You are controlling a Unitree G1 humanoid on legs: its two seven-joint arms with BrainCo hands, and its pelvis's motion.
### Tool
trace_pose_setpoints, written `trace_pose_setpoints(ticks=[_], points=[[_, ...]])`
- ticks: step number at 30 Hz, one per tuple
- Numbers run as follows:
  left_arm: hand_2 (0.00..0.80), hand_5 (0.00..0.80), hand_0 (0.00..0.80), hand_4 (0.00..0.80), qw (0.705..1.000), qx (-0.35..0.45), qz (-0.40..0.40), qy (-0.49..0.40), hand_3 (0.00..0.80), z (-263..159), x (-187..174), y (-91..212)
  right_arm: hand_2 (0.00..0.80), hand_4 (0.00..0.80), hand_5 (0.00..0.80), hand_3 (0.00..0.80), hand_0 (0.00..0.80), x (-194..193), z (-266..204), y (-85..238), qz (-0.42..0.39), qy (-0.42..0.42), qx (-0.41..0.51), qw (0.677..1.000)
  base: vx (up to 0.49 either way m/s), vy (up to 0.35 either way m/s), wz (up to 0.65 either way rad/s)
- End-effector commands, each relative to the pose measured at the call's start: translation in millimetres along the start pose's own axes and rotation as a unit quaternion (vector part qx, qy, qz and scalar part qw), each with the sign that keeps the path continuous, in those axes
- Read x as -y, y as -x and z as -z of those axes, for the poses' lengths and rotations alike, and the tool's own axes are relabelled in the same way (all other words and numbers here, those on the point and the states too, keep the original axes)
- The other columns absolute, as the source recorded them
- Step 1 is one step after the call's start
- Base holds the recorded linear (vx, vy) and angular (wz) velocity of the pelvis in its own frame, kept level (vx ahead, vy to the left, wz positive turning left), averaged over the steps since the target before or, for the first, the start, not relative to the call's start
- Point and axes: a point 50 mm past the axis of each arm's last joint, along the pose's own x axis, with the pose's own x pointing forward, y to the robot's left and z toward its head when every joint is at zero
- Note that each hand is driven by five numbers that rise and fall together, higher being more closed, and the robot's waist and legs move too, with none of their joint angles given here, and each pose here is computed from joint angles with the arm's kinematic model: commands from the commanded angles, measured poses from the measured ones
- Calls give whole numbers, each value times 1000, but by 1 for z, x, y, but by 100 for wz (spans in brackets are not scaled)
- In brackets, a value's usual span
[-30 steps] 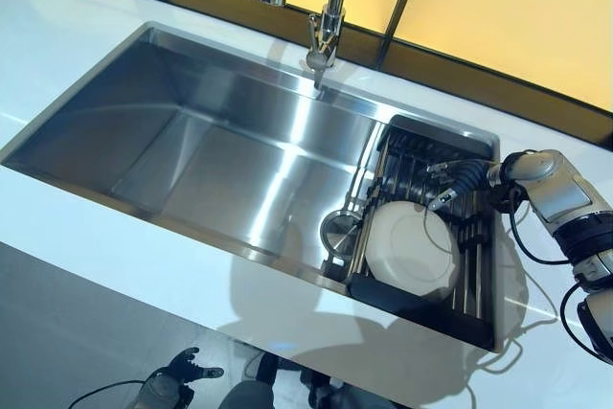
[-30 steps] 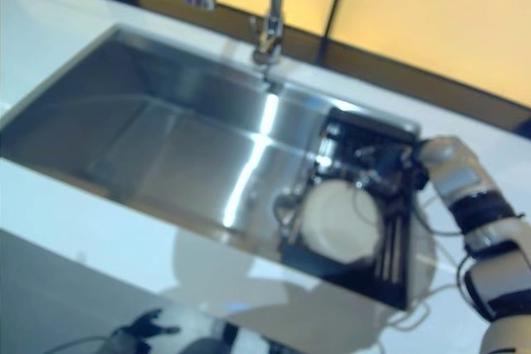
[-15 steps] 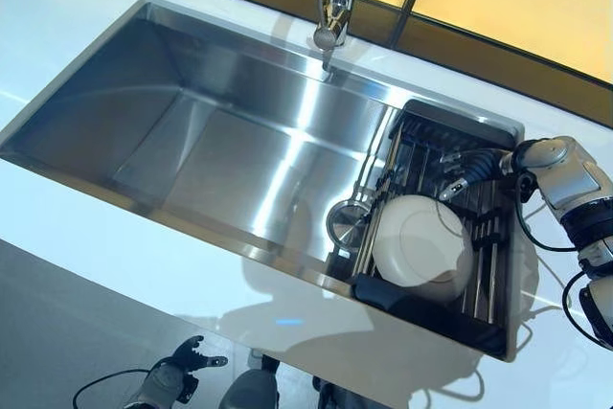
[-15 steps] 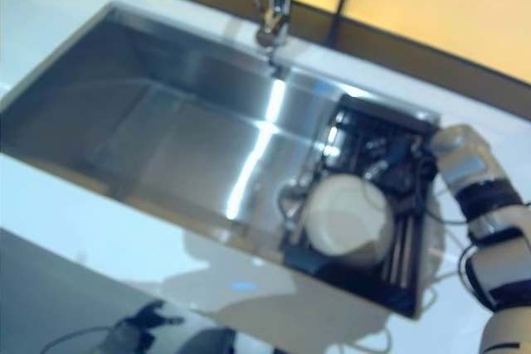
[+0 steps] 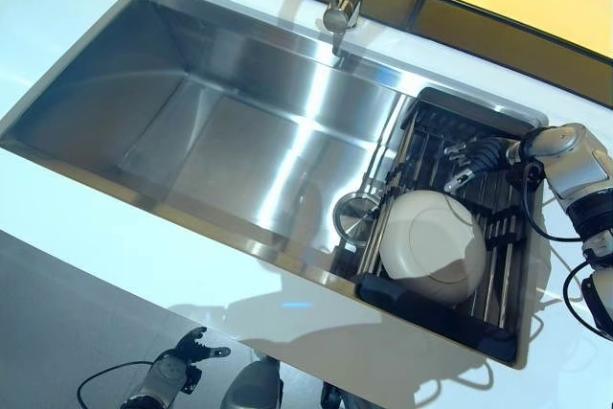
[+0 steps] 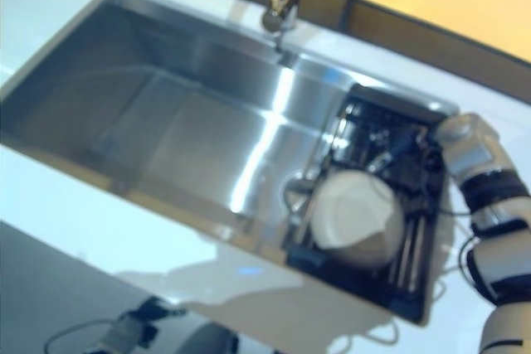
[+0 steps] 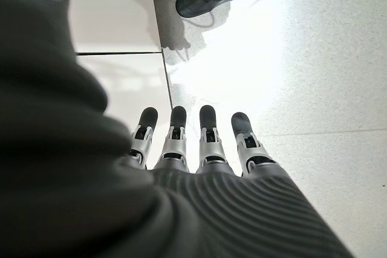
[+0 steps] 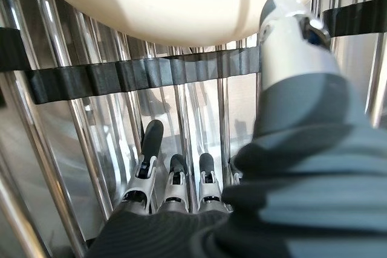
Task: Take plates into dishwasher
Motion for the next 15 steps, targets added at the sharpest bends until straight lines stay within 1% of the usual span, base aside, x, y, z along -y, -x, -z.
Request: trace_pose_setpoints(ticks=[1,6,15], points=[[0,0,0,0,1000,27,-7,-2,0,-14,-4,-1,0,0,0,0,0,-10,4,-6,-60,29,-46,997,0,0,0],[0,0,0,0,1000,28,-7,-2,0,-15,-4,-1,0,0,0,0,0,-19,10,-12,-97,35,-62,993,0,0,0],[0,0,0,0,1000,30,-7,-6,0,-17,-2,-2,0,0,0,0,0,-27,18,-18,-128,52,-83,987,-3,2,1]])
